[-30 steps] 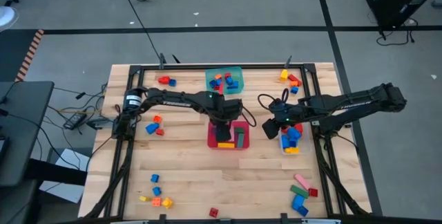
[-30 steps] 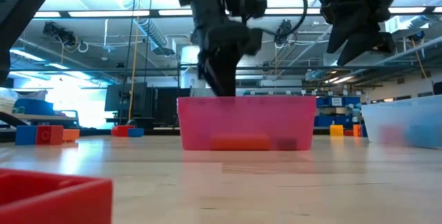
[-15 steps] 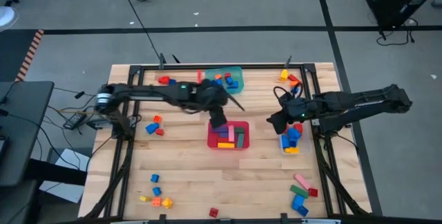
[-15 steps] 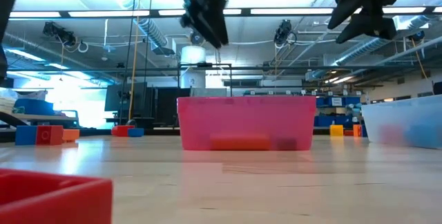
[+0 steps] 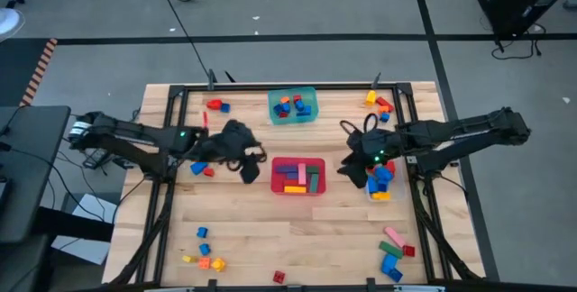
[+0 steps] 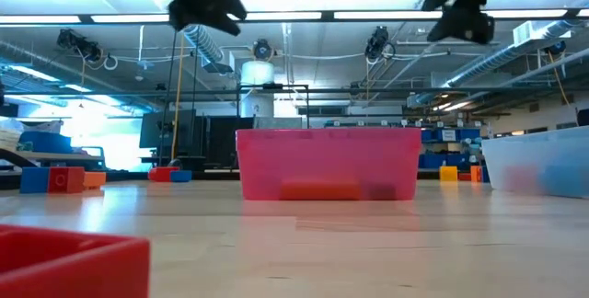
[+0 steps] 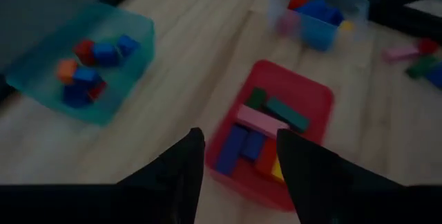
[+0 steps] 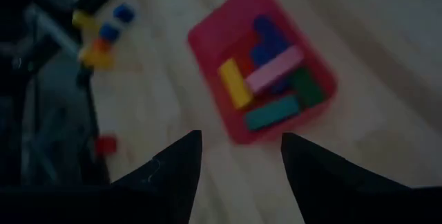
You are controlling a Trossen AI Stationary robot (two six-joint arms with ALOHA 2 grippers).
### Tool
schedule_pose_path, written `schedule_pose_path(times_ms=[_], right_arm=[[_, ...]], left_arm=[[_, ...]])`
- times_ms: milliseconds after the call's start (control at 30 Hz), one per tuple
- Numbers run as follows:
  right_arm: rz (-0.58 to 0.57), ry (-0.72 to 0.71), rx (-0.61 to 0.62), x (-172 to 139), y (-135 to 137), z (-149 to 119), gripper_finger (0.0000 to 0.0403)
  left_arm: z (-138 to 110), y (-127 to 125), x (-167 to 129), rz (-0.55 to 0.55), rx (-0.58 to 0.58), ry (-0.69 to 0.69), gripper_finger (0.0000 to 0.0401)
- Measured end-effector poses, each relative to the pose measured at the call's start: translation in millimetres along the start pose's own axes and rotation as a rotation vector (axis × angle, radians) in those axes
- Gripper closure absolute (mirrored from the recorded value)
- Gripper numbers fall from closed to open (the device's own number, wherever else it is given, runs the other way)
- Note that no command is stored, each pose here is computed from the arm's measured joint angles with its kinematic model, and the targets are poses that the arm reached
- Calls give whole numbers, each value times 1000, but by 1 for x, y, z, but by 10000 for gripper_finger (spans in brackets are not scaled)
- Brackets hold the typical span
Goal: Sort blocks by size
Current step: Put the pink block into the red bin
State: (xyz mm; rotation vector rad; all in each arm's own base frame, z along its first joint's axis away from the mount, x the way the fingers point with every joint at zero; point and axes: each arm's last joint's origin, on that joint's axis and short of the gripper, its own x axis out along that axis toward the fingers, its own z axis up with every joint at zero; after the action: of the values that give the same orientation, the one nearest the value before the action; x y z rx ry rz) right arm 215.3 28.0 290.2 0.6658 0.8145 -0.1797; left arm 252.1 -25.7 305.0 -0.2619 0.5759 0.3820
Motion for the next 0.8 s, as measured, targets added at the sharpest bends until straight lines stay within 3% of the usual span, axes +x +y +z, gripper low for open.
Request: schedule_pose_path(times_ms=[133,233,333,467,600,800], right_arm=[[-116,199,-49,-5,24,5,188],[-277,361,-63,-8,42,0,188],[-411,468,-75,-9,57,-17,188],[-454,512,-79,-12,74,-54,188],[-464,490,43,-16,89,-97,188],[-591,492,297,-20,103,-158,188]], left_arm=[[-19,-2,-3,-45,-61,-11,211],[-30,-7,-1,-64,-82,0,211],[-36,-13,-2,-98,-80,-13,211],[-40,-19,-6,-93,-60,-25,211],[-44,-25,-10,-102,-42,-31,211],[-49,-34,-16,-151,-15,-17,211]])
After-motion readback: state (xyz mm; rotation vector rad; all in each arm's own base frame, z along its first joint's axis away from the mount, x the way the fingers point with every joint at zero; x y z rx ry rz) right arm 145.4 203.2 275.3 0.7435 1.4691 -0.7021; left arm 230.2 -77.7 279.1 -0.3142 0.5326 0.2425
